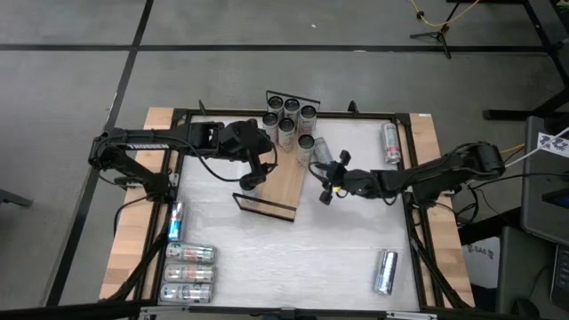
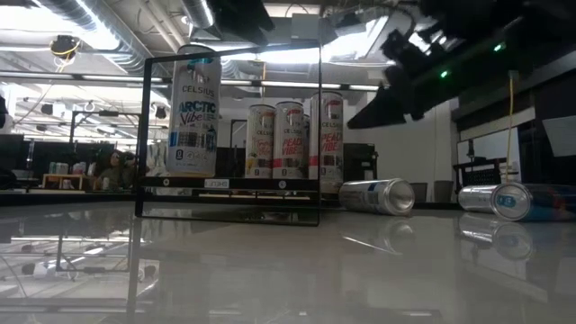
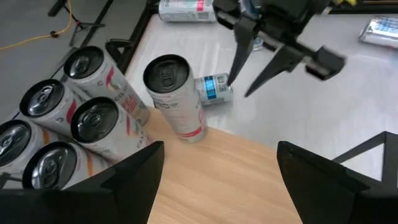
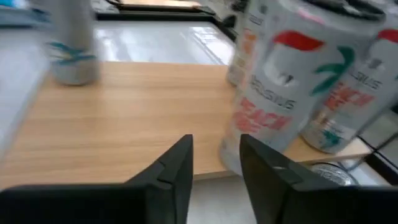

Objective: Place canned beverage on shelf
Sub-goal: Put the top left pink soda can on the shelf aligned with the other pink soda can

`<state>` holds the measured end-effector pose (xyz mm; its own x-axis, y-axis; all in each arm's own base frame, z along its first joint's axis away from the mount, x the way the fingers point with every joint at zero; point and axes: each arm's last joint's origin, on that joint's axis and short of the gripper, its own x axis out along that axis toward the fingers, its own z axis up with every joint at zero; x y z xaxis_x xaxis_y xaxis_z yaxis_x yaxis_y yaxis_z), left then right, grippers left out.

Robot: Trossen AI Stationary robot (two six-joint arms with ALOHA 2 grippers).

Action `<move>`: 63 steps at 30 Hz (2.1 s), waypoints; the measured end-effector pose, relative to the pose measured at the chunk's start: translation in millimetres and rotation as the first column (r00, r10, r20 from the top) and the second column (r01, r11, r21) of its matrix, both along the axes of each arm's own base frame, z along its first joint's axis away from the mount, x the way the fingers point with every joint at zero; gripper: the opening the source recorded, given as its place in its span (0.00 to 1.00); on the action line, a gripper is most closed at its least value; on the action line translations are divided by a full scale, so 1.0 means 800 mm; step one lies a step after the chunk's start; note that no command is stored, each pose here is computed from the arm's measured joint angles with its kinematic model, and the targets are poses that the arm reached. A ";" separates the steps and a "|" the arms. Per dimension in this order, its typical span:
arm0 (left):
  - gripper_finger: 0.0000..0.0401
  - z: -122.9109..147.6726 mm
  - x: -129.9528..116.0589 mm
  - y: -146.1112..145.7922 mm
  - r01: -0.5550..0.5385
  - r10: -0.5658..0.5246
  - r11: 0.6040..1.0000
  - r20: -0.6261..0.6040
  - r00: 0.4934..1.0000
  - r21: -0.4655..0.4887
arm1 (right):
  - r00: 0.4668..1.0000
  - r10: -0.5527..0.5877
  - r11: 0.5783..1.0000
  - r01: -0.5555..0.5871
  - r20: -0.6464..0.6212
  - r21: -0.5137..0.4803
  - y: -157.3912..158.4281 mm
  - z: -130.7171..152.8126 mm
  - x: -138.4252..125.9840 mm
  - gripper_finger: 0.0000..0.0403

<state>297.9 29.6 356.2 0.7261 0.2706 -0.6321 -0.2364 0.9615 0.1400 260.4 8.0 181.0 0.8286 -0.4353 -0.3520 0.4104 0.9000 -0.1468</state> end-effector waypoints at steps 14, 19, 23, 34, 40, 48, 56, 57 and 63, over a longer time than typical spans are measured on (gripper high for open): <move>0.76 0.000 0.000 0.000 -0.001 0.001 1.000 0.000 1.000 0.001 | 1.000 0.031 0.996 -0.031 0.002 0.088 -0.044 -0.036 0.022 0.10; 0.76 0.000 0.000 0.000 -0.004 0.004 1.000 0.000 1.000 0.002 | 1.000 0.008 0.995 -0.008 0.004 0.095 -0.058 -0.040 0.023 0.06; 0.76 0.000 0.000 0.000 -0.003 0.003 1.000 0.000 1.000 0.001 | 0.999 0.020 0.994 -0.024 0.040 0.109 -0.068 -0.039 0.025 0.06; 0.76 0.000 0.000 0.000 -0.004 0.004 1.000 0.000 1.000 0.001 | 0.997 -0.011 0.996 0.004 0.075 0.088 -0.087 -0.038 0.025 0.06; 0.76 0.000 0.000 0.000 -0.004 0.004 1.000 0.000 1.000 0.001 | 0.995 0.058 0.992 -0.067 0.083 0.110 -0.084 -0.037 0.026 0.06; 0.76 0.000 0.000 0.000 -0.005 0.005 1.000 0.001 1.000 0.000 | 0.989 0.058 0.993 -0.071 0.135 0.095 -0.085 -0.030 0.029 0.06; 0.76 0.000 0.000 0.000 -0.005 0.005 1.000 0.001 1.000 0.001 | 0.987 -0.004 0.997 -0.007 0.158 0.071 -0.089 -0.020 0.036 0.06; 0.76 0.000 0.000 0.000 -0.005 0.005 1.000 0.001 1.000 0.001 | 0.986 -0.005 0.998 -0.007 0.164 0.070 -0.089 -0.018 0.038 0.06; 0.76 0.000 0.000 0.000 -0.005 0.005 1.000 0.001 1.000 0.001 | 0.984 -0.004 0.998 -0.008 0.178 0.064 -0.090 -0.011 0.043 0.06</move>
<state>297.9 29.6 356.3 0.7255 0.2748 -0.6309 -0.2416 0.9602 0.1404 294.8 -64.0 172.4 0.8812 -0.4148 -0.2267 0.4231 0.9060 -0.0133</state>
